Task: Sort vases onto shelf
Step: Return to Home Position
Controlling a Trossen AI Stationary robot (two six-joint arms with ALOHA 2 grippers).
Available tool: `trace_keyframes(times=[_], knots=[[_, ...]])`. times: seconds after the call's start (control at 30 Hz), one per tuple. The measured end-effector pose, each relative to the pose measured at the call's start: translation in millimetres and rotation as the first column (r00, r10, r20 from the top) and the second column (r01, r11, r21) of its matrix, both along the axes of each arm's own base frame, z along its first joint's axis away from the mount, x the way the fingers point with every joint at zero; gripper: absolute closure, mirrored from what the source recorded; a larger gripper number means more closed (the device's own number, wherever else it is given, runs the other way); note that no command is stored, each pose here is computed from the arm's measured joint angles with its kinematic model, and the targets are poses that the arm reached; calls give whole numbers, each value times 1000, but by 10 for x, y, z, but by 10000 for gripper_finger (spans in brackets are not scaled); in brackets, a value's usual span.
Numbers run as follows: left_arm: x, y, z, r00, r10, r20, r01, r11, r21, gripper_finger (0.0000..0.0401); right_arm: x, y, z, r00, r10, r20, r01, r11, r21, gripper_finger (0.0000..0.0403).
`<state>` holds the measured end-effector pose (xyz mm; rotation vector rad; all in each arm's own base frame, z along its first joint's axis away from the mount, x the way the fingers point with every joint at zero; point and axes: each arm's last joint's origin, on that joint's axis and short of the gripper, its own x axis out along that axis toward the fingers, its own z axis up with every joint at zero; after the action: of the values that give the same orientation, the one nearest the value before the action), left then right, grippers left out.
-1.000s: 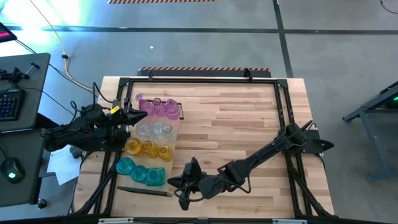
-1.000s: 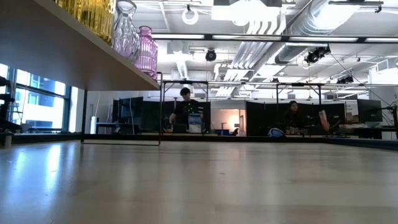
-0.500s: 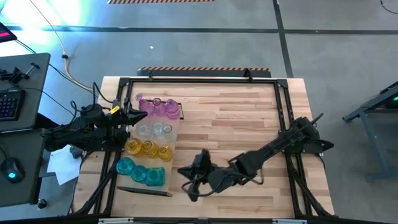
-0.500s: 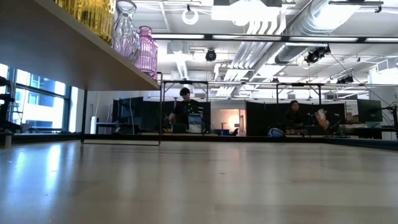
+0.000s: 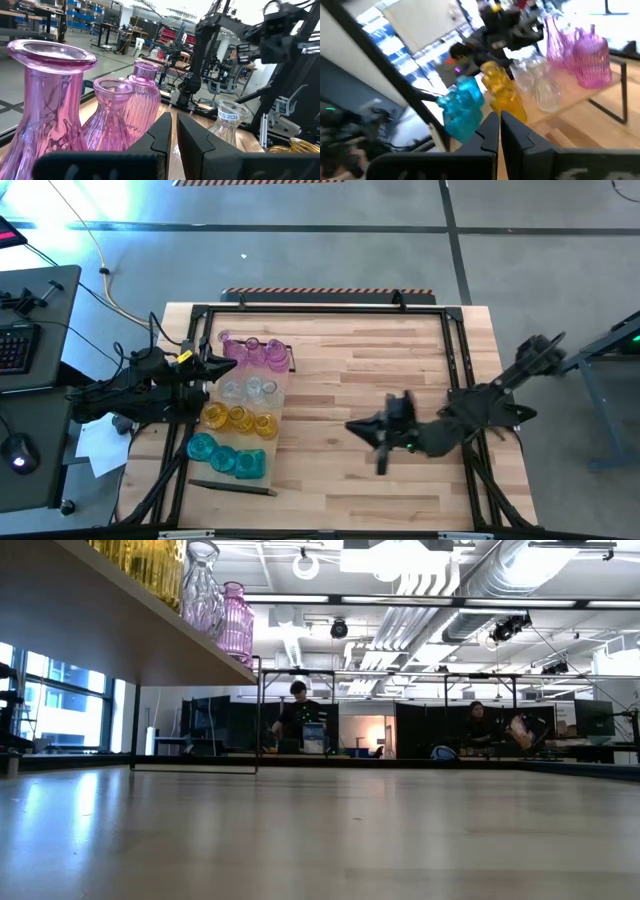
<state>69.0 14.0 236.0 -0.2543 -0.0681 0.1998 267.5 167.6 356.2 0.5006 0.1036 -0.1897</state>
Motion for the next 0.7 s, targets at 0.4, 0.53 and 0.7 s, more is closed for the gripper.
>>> trace_keyframes(times=[0.4, 0.53, 0.7], knots=[[0, 0, 0, 1000, 0, 0, 0, 1000, 0, 380, -733, -372, -400, 955, 212, 205, -203, 977, -67, 402], [0, 0, 0, 1000, 0, 0, 0, 1000, 0, 380, -908, -494, -587, 926, 251, 281, -242, 968, -70, 402], [0, 0, 0, 1000, 0, 0, 0, 1000, 0, 380, -1073, -604, -800, 879, 293, 377, -269, 956, -115, 402]])
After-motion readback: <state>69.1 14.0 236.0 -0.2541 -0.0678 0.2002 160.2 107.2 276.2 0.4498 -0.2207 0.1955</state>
